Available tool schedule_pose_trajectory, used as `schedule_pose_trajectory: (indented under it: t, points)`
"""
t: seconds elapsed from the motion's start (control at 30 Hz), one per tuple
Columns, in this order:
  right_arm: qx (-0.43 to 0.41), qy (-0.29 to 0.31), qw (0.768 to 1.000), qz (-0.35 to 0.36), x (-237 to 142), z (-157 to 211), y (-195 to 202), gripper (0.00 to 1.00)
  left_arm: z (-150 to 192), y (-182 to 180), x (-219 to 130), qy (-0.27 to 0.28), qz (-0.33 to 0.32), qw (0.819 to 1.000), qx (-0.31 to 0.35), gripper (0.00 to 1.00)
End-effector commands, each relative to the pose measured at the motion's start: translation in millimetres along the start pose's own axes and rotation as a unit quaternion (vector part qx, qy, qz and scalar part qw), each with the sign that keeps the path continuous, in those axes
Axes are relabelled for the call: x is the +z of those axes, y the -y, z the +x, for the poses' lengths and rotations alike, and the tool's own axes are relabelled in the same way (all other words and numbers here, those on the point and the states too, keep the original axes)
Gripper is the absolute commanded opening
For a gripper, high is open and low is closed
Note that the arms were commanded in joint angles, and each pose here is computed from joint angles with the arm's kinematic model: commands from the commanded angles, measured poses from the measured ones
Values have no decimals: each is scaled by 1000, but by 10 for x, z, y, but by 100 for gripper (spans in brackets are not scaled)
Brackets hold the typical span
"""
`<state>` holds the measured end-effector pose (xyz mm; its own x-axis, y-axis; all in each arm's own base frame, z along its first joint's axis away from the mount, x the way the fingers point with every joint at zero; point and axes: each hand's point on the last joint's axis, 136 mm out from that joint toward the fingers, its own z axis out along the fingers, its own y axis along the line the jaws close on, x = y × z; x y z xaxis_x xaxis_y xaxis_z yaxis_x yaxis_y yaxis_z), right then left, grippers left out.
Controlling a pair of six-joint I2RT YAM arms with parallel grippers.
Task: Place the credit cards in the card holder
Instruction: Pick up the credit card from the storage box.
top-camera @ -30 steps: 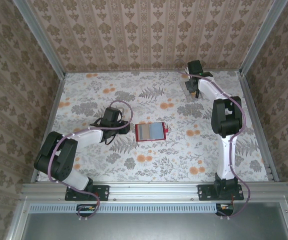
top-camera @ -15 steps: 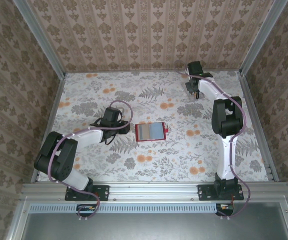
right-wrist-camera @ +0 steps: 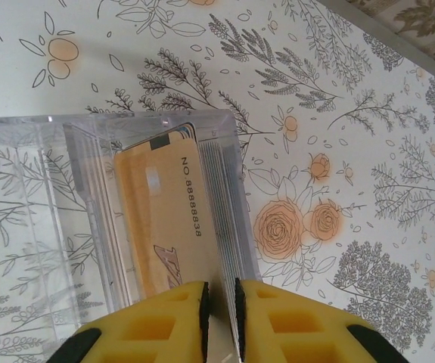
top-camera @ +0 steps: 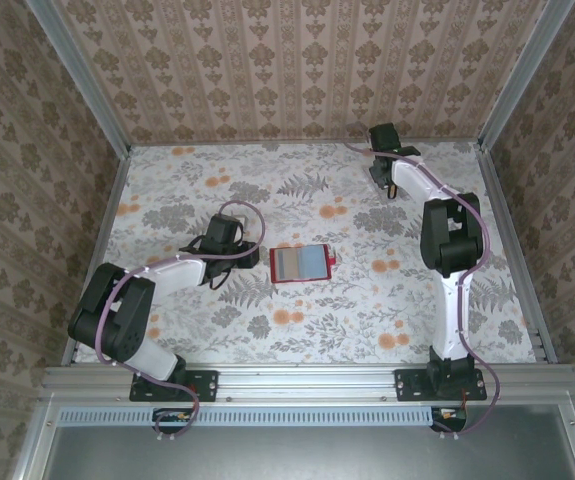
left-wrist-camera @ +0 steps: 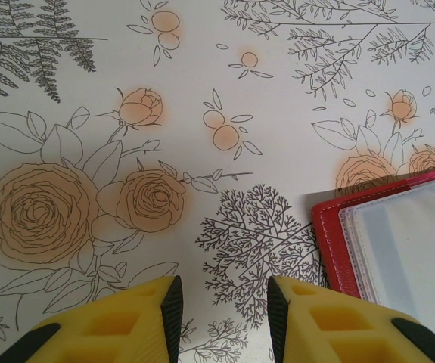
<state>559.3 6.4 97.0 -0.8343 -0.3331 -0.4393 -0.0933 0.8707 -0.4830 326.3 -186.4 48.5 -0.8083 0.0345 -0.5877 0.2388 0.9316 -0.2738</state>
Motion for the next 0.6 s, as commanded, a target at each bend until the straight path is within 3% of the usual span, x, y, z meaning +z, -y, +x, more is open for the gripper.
schedule_pose_trajectory:
  t: [0.0,0.57]
  points:
    - [-5,7,999,37,-81,-31,152,20,-42,-7,14,1,-2,1000,-2,37]
    - [-24,20,999,41,-191,-115,112,4,-48,25,27,-4,4,1000,0,38]
